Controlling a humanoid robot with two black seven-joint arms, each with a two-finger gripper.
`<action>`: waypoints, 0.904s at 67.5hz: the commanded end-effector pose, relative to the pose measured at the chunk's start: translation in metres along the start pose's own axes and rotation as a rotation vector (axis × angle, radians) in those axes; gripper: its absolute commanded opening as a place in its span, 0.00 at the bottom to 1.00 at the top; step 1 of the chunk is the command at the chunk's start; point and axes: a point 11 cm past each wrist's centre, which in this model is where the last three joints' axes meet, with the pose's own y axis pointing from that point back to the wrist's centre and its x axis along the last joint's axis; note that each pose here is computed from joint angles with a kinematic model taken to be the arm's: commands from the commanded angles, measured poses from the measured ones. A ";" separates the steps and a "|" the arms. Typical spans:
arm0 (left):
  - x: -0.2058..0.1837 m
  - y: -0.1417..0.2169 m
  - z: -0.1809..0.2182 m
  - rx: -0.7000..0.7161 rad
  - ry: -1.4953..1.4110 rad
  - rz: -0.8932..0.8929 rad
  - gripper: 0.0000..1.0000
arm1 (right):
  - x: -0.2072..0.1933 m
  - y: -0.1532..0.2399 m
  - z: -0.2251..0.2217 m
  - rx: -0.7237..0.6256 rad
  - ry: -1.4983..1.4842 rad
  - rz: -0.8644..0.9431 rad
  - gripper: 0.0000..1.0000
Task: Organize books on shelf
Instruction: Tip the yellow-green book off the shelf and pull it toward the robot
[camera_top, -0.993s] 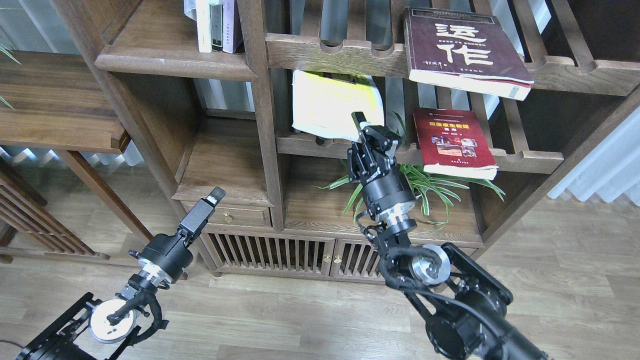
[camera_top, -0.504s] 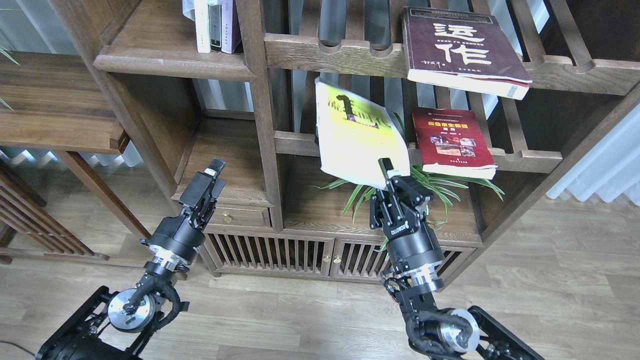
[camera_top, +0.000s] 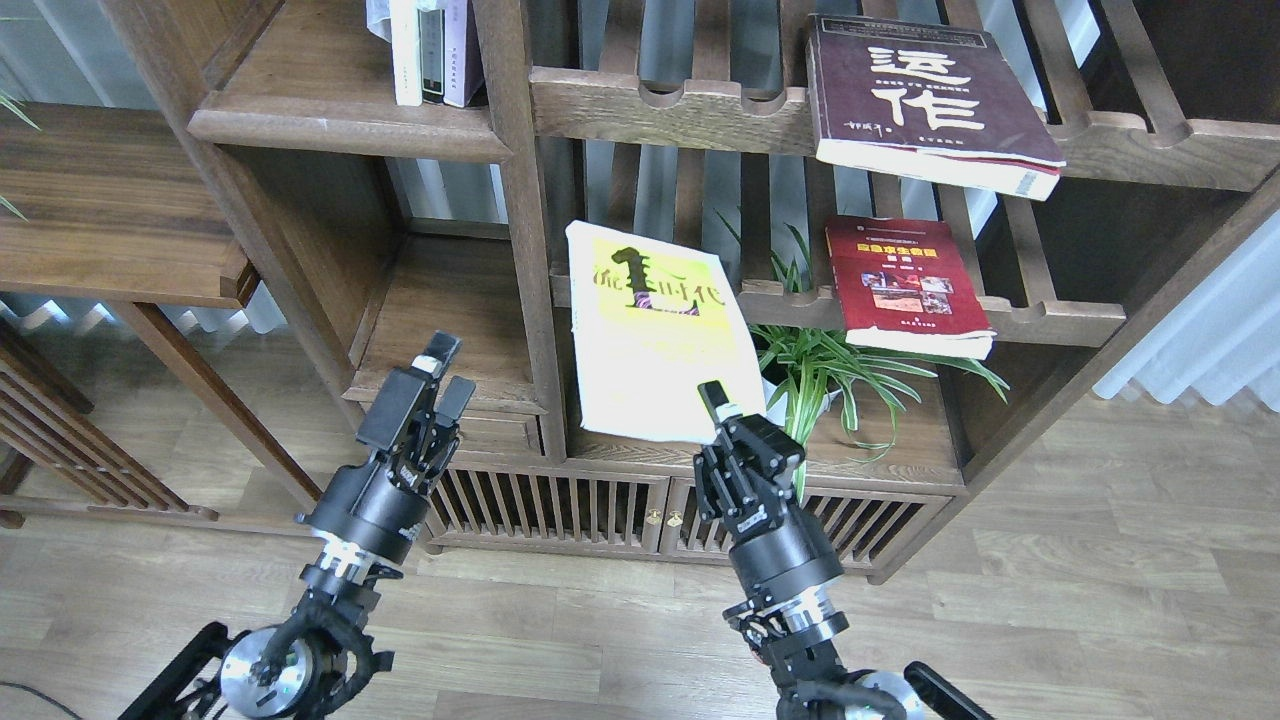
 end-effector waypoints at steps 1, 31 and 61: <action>0.005 0.011 0.013 -0.011 -0.003 0.029 0.96 | 0.016 0.006 -0.006 0.000 0.044 0.050 0.05; 0.037 0.056 0.037 0.089 -0.063 0.190 0.94 | 0.037 0.023 0.007 -0.074 0.056 0.122 0.05; 0.042 0.077 0.059 0.215 -0.085 0.261 0.83 | 0.047 0.033 0.040 -0.184 0.041 0.153 0.05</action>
